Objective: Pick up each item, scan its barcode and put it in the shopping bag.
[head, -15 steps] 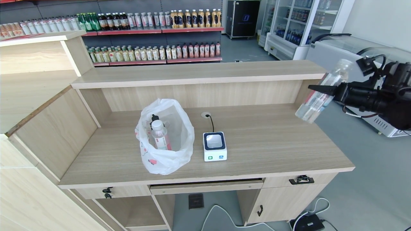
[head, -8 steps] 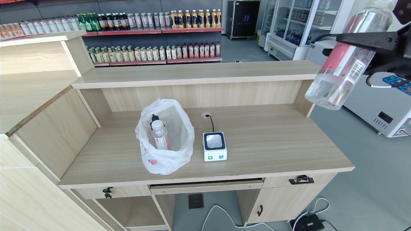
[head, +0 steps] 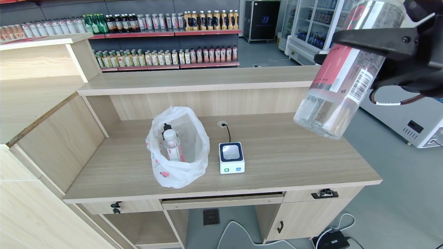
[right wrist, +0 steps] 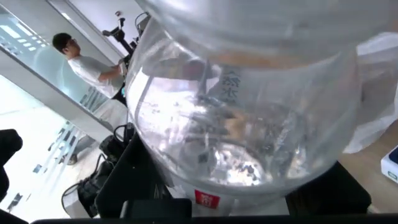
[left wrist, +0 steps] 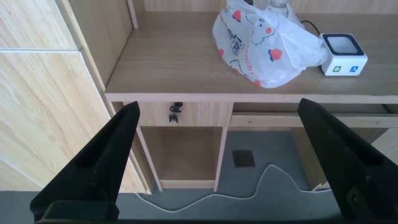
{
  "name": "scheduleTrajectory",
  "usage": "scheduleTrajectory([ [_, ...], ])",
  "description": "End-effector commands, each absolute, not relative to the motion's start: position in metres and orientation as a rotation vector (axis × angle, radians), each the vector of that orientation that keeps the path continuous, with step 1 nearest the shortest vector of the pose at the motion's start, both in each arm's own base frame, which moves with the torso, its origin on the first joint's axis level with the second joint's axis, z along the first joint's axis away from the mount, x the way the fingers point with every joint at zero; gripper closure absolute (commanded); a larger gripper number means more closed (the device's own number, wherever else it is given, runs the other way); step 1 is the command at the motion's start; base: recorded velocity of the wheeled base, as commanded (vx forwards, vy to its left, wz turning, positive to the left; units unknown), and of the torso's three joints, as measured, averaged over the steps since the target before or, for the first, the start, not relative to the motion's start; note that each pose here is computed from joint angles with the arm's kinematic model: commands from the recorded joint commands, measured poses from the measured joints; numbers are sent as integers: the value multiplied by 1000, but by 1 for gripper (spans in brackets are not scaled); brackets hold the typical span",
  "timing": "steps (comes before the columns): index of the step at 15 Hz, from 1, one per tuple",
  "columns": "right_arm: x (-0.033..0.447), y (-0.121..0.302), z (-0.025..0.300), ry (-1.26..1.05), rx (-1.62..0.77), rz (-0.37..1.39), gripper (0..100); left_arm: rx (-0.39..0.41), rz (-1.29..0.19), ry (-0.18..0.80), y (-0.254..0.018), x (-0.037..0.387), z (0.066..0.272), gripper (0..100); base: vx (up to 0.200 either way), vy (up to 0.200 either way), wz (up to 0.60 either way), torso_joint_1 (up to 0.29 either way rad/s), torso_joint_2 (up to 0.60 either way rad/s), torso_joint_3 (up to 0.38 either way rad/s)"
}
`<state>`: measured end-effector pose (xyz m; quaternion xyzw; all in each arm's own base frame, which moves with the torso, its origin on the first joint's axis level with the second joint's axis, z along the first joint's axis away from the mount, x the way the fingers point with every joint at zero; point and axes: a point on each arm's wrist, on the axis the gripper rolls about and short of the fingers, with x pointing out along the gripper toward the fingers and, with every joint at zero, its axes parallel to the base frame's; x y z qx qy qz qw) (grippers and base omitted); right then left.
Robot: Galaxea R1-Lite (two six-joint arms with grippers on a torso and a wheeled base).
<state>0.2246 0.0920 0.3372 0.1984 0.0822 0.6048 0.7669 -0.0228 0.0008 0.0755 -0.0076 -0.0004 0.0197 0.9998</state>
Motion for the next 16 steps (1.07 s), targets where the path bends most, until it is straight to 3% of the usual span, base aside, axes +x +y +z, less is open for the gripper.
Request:
scheduleTrajectory([
  [1, 207, 96, 334, 208, 436, 1349, 100, -15, 40, 0, 1, -23, 75, 0, 0, 0, 0, 0, 0, 0],
  [5, 177, 98, 342, 234, 436, 1406, 100, -15, 40, 0, 1, -23, 75, 0, 0, 0, 0, 0, 0, 0],
  [16, 163, 95, 336, 148, 325, 1426, 100, -15, 40, 0, 1, -23, 75, 0, 0, 0, 0, 0, 0, 0],
])
